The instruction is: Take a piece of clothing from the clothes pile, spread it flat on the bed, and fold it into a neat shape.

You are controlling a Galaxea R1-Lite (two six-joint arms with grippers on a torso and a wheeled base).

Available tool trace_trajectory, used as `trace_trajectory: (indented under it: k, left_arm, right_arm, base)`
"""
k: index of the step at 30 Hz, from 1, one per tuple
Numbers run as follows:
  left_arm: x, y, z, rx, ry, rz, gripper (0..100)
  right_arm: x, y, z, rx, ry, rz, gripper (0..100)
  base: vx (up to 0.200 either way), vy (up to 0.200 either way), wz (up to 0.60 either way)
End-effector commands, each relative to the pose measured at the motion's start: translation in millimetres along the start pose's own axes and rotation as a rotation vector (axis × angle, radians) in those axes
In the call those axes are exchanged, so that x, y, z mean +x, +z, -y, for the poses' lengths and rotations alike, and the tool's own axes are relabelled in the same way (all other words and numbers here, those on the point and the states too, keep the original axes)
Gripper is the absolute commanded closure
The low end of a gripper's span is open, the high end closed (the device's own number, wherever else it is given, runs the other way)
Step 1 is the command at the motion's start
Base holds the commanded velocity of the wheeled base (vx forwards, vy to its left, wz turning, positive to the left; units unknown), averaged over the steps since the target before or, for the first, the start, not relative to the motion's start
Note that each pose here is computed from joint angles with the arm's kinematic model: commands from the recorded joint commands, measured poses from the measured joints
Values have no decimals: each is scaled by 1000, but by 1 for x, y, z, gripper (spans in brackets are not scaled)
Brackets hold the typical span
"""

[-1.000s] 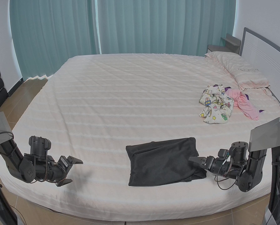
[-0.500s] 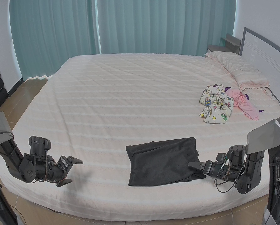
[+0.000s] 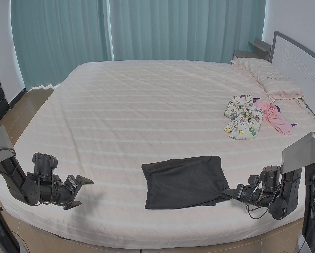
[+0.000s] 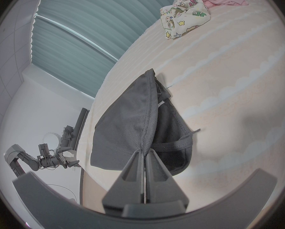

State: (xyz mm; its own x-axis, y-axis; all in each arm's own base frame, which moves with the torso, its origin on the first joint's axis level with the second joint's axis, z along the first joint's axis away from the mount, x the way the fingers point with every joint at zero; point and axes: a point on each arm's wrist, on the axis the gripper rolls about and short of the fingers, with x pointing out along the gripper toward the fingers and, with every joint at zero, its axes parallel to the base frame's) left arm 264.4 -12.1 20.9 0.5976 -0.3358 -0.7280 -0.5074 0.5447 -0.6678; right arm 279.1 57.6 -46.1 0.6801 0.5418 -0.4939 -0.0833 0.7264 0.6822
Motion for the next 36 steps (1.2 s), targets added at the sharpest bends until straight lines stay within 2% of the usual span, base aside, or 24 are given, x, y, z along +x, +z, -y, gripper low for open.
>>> trace_trajectory:
  k: [1, 13, 14, 22, 29, 31, 36]
  left_arm:
    - [0, 0, 0, 0, 0, 1, 0]
    - [0, 0, 0, 0, -1, 0, 0]
    - [0, 0, 0, 0, -1, 0, 0]
    - [0, 0, 0, 0, 0, 1, 0]
    - [-1, 0, 0, 0, -4, 5, 0]
    - [-1, -1, -1, 4, -13, 9, 0]
    - [0, -1, -2, 7, -21, 15, 0]
  right_arm:
    - [-7, 1, -1, -16, -6, 6, 100]
    - [-10, -8, 6, -92, -36, -33, 100]
    - [-10, -9, 7, -93, -38, -36, 0]
    - [-9, -3, 9, -89, -30, -1, 0]
    - [-7, 23, 18, 25, 26, 71, 0]
    - [-5, 34, 23, 64, 33, 114, 0]
    - [-2, 43, 26, 94, 42, 150, 0]
  base:
    - [0, 0, 0]
    - [0, 0, 0]
    - [0, 0, 0]
    - [0, 0, 0]
    - [0, 0, 0]
    - [200, 0, 0]
    - [200, 0, 0]
